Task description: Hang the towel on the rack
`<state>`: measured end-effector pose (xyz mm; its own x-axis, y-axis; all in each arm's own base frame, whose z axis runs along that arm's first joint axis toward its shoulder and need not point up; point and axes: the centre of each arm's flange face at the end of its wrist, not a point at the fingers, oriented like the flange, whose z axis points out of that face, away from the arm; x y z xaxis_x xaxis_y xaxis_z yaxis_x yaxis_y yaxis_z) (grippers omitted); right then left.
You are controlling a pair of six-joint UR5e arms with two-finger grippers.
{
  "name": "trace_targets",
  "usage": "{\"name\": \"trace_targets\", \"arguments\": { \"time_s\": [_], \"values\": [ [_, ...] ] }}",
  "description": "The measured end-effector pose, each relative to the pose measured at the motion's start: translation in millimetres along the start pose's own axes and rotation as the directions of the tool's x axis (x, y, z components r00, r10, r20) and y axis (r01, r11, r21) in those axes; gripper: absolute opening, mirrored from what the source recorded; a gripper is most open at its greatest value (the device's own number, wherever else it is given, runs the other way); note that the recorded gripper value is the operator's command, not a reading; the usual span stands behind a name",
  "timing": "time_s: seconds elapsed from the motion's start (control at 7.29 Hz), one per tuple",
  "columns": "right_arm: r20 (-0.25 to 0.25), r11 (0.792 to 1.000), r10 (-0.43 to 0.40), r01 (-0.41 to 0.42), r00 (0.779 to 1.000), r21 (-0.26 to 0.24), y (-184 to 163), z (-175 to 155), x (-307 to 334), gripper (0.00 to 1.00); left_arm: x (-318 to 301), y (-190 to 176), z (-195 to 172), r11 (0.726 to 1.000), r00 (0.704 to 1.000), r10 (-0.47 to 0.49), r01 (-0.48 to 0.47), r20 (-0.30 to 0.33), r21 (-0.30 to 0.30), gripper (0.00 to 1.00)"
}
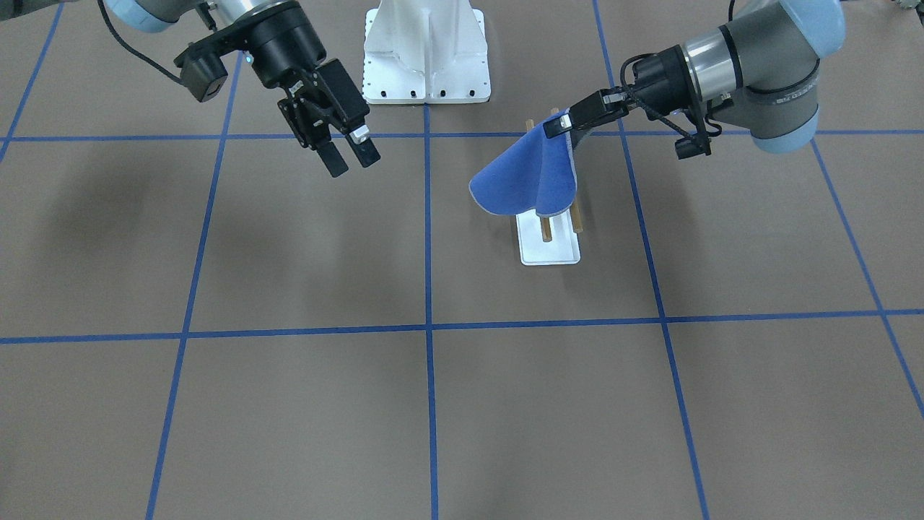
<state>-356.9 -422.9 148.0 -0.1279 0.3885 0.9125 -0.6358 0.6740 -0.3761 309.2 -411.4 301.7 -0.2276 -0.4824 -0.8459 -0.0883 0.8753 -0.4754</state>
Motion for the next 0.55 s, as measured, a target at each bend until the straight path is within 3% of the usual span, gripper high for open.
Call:
{"name": "trace_targets", "arguments": {
  "time_s": [0.27,0.55],
  "values": [
    [-0.03,0.999,-0.038,0.038,0.999,0.007,-15.9,2.5,9.5,1.0,-34.9,-4.1,-13.7,0.993,0.993,0.111,-0.108,0.046,-0.052,0.0],
    [-0.051,0.999,-0.049,0.05,0.997,0.012,-29.6,6.9,12.0,1.0,-53.8,-8.4,-23.1,0.989,0.989,0.135,-0.131,0.063,-0.062,0.0]
  ]
}}
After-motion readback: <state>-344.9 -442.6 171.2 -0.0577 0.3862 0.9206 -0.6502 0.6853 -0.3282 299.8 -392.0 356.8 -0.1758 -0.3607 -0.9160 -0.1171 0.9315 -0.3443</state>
